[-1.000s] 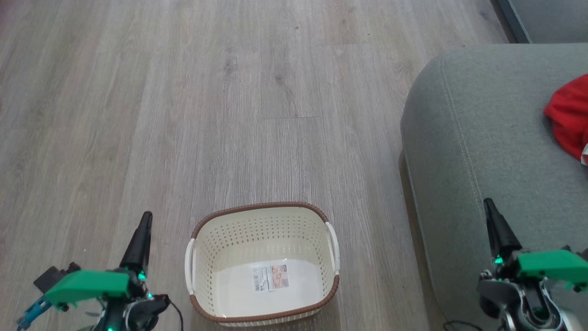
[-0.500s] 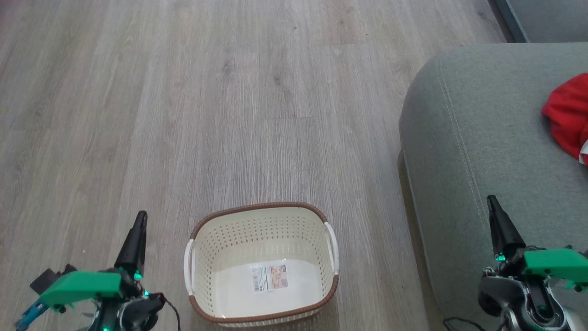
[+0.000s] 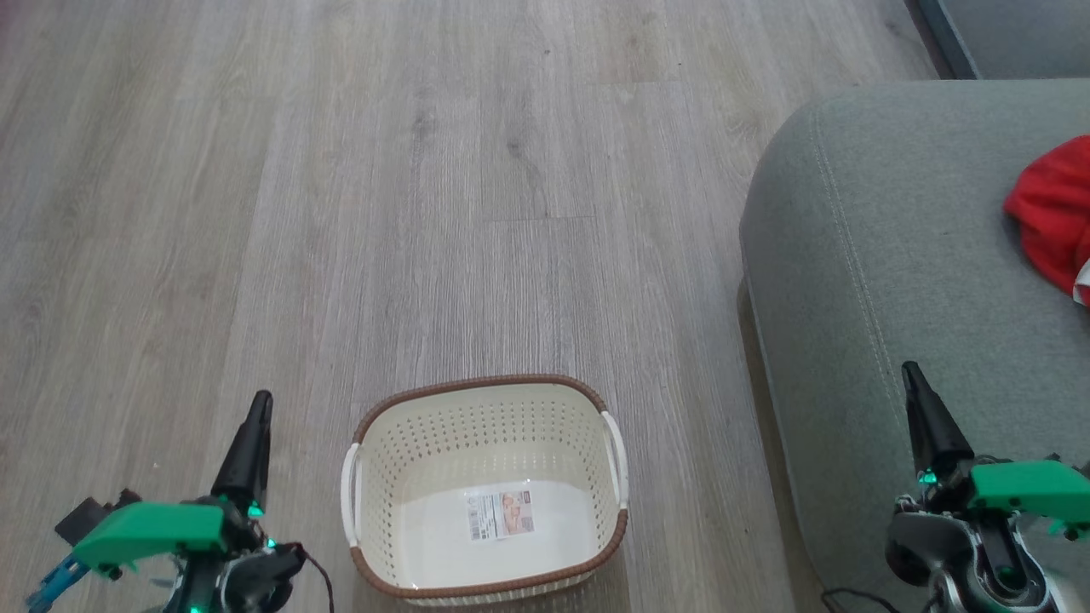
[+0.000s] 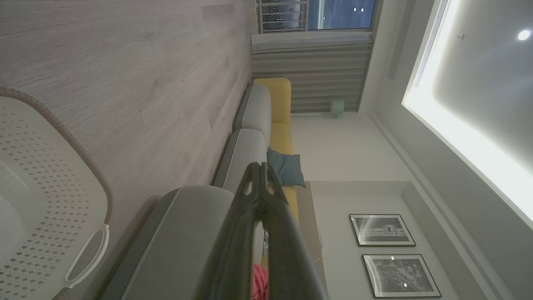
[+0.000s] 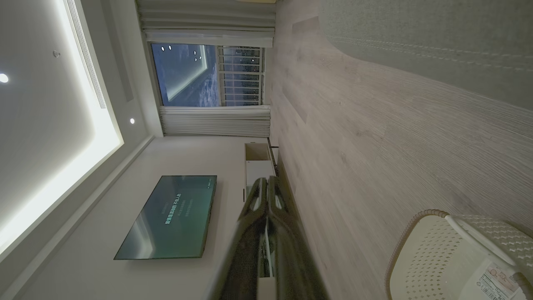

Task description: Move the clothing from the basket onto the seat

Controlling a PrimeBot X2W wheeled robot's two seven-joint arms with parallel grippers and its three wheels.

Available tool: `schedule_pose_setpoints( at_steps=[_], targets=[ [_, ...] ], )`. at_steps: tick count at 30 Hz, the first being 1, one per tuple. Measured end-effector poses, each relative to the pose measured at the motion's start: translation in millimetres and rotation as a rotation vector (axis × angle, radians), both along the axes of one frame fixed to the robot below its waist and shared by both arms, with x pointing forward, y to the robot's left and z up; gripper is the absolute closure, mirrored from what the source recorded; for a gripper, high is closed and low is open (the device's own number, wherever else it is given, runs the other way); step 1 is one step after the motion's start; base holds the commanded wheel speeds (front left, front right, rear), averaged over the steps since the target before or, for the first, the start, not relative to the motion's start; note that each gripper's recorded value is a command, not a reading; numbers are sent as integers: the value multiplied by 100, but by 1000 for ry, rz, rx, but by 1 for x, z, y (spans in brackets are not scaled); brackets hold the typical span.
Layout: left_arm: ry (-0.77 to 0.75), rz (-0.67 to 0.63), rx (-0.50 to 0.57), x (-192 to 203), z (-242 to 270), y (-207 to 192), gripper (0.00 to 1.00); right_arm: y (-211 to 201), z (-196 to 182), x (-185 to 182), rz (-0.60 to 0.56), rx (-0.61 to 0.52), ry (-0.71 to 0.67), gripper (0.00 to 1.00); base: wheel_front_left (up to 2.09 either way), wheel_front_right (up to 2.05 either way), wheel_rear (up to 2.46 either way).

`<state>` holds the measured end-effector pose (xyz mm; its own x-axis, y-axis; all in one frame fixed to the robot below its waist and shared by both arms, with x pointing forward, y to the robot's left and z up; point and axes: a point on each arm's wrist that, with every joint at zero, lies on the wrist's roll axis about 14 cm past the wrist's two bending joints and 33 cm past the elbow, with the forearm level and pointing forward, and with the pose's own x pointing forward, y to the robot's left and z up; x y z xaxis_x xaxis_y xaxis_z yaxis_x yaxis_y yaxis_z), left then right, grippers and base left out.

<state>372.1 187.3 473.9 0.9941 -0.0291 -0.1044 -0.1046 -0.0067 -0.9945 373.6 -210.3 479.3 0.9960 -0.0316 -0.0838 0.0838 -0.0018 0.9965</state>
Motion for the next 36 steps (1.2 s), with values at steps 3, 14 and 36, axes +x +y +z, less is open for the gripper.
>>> schedule_pose_setpoints(
  at_steps=[3,14,36],
  targets=[
    [0,0,-1,0,0,0,100,0,0,0,0,0,0,100,0,0,0],
    [-1,8,-2,0,0,3,100,0,0,0,-1,1,0,100,0,0,0],
    [-1,13,-7,0,0,4,100,-1,0,0,-3,2,0,100,0,0,0]
  ],
)
